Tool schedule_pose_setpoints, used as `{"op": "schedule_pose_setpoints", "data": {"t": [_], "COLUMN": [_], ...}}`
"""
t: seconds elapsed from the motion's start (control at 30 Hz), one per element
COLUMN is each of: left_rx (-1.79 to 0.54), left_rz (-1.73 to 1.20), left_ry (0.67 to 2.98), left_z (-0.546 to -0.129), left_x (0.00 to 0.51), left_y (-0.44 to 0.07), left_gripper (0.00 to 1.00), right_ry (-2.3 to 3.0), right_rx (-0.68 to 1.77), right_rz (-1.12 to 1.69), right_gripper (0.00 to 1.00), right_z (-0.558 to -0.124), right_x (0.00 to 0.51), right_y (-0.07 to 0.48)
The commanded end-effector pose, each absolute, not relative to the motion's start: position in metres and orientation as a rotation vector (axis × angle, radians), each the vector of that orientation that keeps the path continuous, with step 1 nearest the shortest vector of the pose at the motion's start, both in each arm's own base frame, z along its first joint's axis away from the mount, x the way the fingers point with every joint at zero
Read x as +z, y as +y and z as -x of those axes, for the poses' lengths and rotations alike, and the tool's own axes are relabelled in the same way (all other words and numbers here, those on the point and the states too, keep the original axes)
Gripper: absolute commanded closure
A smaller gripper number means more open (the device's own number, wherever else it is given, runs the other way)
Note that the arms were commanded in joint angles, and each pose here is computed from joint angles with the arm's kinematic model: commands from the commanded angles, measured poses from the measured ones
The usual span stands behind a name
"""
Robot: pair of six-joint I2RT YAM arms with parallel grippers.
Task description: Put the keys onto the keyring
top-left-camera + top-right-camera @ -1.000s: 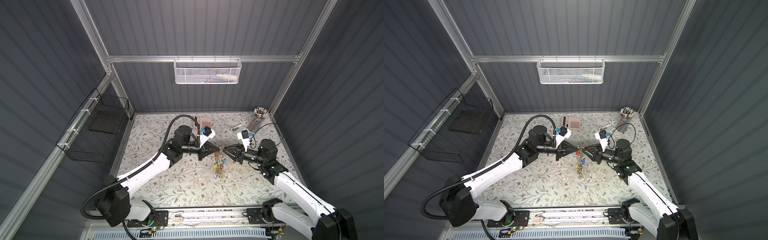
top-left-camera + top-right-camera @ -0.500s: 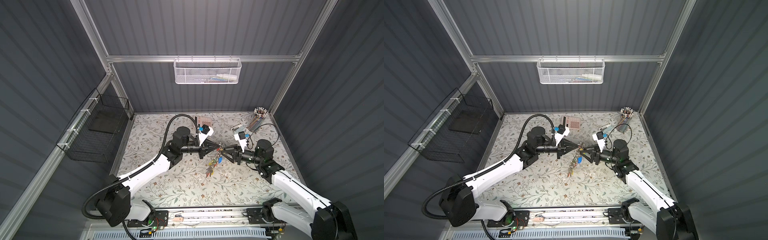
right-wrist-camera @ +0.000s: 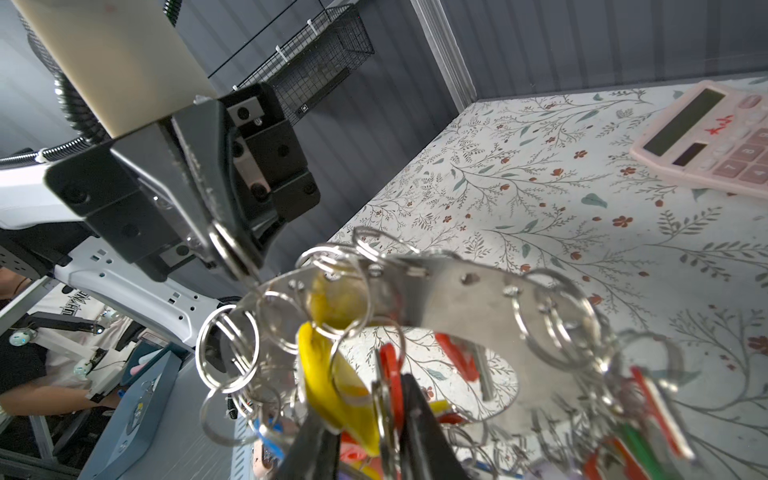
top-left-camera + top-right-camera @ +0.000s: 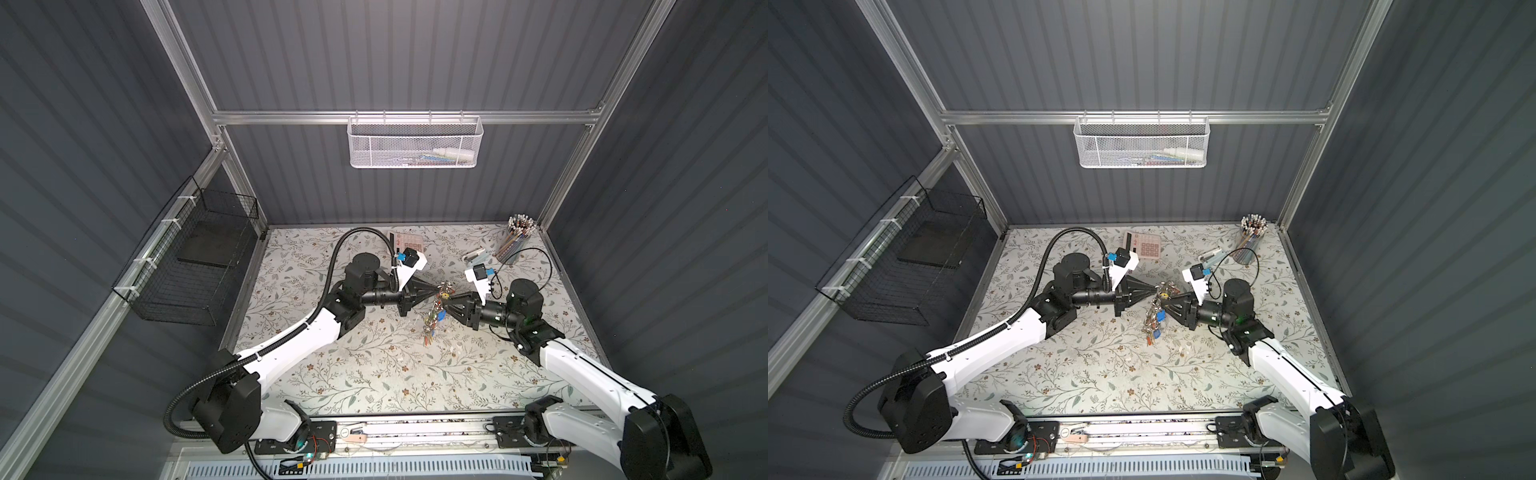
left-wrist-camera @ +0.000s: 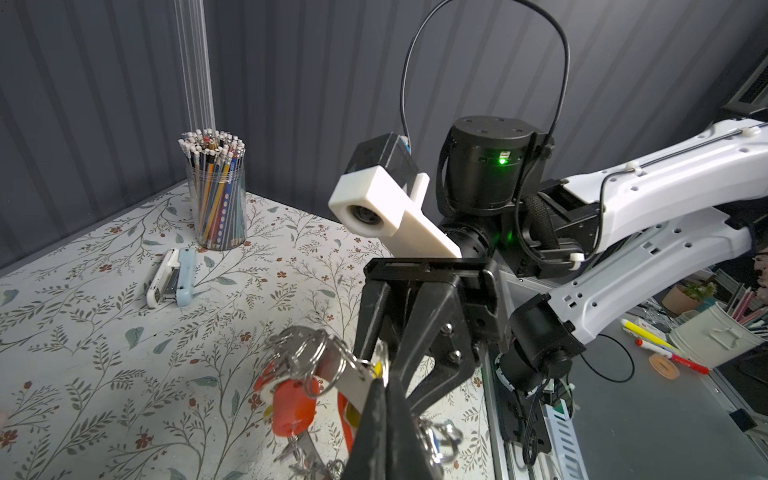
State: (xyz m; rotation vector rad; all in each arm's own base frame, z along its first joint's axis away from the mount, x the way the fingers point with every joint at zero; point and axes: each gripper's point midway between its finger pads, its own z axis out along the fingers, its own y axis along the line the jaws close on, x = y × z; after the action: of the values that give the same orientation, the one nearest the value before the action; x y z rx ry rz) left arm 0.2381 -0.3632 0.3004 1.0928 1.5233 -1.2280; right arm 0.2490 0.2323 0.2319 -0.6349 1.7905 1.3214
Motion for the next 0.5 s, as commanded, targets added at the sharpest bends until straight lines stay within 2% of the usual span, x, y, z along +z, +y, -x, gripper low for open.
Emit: {"op": "schedule_pose_setpoints", "data": {"t": [0.0,0.47], "left_rx": [-1.198,-1.135], "left_rz": [-1.091,-1.100], "left_ry": [1.440,1.491], "left_z": [-0.237,-0.234], "left_x": [0.321,0.308], "left_y": [-0.361,-0.351], "left_gripper": [1.00,1.00], "right_ry": [1.776,1.783], "right_rx": [1.331,1.239], "right_rz": [0.652,0.623], "right_gripper": [0.77,0.80], "right_z": [-0.242,-0.241], "right_x": [0.232,0.233], "right_y": [0.232,0.223]}}
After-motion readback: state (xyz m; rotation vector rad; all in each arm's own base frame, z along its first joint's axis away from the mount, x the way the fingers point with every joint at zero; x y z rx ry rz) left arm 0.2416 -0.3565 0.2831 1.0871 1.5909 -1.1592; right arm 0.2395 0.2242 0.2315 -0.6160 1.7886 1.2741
